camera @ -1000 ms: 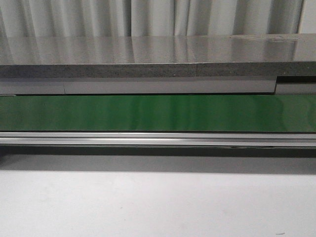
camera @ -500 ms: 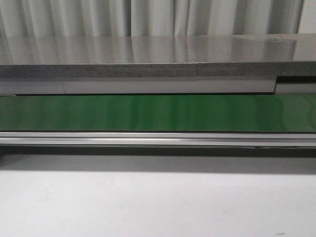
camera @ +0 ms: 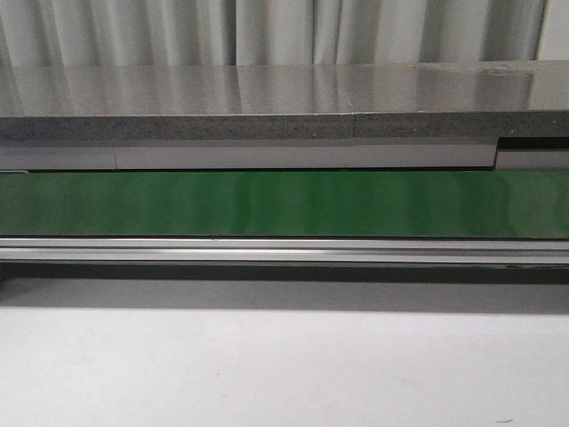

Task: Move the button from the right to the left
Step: 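Lift the button with the left gripper over the blue tray, then lower the button into the blue tray and open the left gripper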

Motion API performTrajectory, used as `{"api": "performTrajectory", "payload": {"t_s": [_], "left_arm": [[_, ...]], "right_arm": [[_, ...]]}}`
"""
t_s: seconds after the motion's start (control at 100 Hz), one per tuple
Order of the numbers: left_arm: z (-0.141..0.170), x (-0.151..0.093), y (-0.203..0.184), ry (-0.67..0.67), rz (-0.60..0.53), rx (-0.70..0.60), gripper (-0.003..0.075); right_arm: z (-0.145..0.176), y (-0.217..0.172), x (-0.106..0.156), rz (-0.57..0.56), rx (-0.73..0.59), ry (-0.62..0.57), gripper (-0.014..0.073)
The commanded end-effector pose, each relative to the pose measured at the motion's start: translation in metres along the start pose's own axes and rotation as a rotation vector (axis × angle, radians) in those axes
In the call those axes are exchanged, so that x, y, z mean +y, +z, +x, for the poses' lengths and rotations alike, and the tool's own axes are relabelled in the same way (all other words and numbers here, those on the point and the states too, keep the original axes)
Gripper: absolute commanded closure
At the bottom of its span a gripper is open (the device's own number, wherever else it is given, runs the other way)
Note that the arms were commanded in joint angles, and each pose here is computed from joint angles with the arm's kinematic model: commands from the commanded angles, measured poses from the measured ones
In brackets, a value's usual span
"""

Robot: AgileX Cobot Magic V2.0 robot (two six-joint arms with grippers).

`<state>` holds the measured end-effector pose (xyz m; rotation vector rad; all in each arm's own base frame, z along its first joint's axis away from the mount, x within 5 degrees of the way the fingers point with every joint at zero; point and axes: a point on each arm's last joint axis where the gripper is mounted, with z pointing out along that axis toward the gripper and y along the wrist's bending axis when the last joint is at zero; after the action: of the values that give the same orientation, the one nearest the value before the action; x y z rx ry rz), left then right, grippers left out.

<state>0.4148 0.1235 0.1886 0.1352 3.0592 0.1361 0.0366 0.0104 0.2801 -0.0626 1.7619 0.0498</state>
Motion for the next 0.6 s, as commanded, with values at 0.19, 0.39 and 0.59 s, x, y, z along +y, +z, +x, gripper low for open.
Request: {"api": "performTrajectory", "payload": {"t_s": [0.19,0.39,0.59], "left_arm": [[-0.002,0.005,-0.032,0.002,-0.047,-0.082,0.0261],[-0.001,0.006,-0.05,-0.04,-0.056,-0.11,0.0329],[0.002,-0.002,-0.093,-0.177,-0.032,-0.206,0.0641]], "right_arm": [[-0.013,-0.002,-0.001,0.016,-0.084,-0.001,0.0662],[-0.013,-0.002,-0.001,0.016,-0.084,-0.001,0.0662],[-0.013,-0.002,-0.001,0.016,-0.084,-0.001,0.0662]]}}
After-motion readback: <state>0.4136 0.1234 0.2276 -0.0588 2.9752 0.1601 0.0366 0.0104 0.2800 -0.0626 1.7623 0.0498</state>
